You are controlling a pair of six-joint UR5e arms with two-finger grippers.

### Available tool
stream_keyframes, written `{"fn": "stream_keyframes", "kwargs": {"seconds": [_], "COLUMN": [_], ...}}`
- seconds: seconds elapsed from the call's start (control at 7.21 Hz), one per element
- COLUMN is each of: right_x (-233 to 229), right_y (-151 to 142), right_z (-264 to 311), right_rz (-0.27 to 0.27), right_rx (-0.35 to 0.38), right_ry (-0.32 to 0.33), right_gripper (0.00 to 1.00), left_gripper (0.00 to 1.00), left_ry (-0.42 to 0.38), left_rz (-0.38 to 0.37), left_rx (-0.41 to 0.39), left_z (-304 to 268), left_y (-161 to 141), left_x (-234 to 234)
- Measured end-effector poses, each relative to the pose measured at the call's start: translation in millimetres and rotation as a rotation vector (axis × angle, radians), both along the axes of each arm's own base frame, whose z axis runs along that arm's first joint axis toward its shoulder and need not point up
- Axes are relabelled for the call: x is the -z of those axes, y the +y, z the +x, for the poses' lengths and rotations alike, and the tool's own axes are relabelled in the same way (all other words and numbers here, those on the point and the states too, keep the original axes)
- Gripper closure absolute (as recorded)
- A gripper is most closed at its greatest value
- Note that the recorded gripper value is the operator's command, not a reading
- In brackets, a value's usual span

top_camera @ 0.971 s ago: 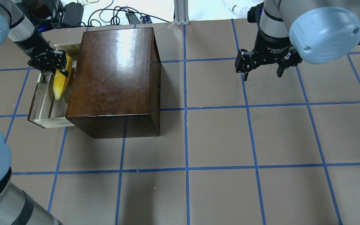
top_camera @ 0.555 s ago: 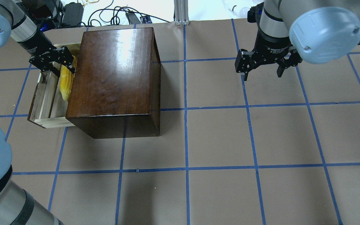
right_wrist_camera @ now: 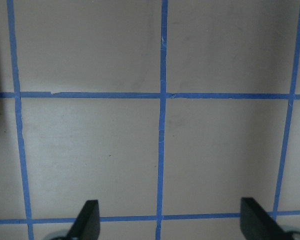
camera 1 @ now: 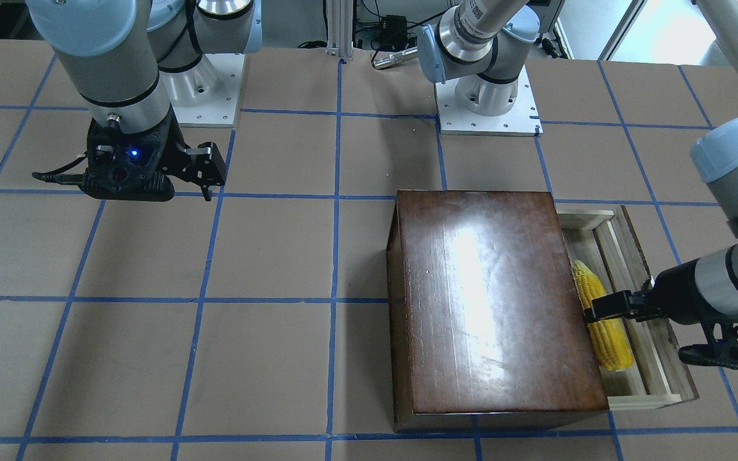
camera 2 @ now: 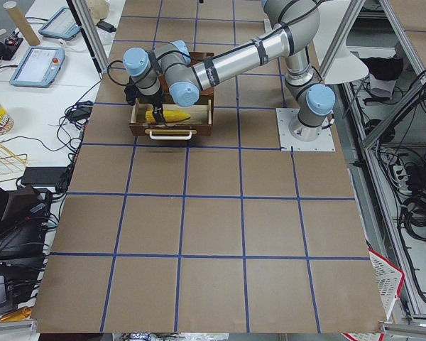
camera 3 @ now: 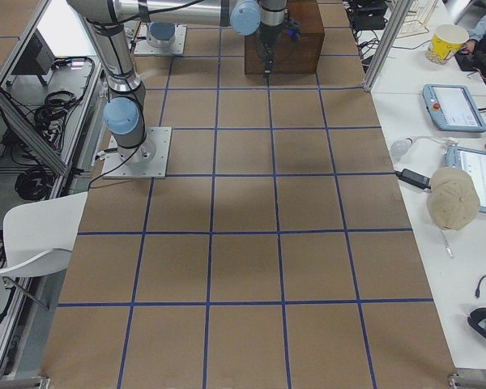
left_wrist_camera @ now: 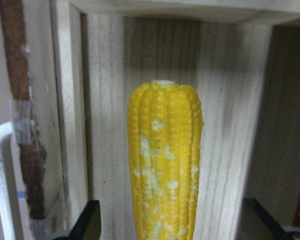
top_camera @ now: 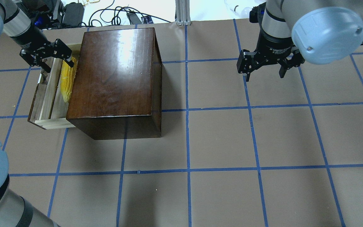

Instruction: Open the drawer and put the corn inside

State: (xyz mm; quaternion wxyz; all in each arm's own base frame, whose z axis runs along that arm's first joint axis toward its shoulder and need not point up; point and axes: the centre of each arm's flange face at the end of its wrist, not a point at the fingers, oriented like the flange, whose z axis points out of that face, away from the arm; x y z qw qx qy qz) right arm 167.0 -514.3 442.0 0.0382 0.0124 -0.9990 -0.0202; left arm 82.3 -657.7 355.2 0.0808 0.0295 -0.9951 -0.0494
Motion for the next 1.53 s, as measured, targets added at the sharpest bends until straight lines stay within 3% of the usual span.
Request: {"fn": "stream_keyframes", "kwargs": {"seconds": [0.28, 0.69, 1.25, 1.53], "right_x": [0.0, 0.0, 0.0, 0.0], "right_y": [0.0, 0.0, 0.0, 0.0], "right_z": [0.0, 0.0, 0.0, 0.0], "right_rz": [0.0, 0.0, 0.0, 0.0], "right_rx": [0.0, 0.0, 0.0, 0.0], "right_ry": [0.0, 0.0, 0.0, -0.001], "right_gripper": [0.0, 0.0, 0.0, 0.0], "left_gripper": [0.0, 0.0, 0.0, 0.0], "left_ry": [-0.017, -0.064, -0.094, -0.1], "left_rz": [-0.006, -0.022, -0.038, -0.021], "left_rx": [0.01, 0.078, 0.221, 0.189], "left_z": [-12.7, -86.9, -188.9, -205.8], "left_y": [5.9, 14.8, 52.0, 79.8], "left_x": [-39.2, -91.2, -112.3, -110.8]}}
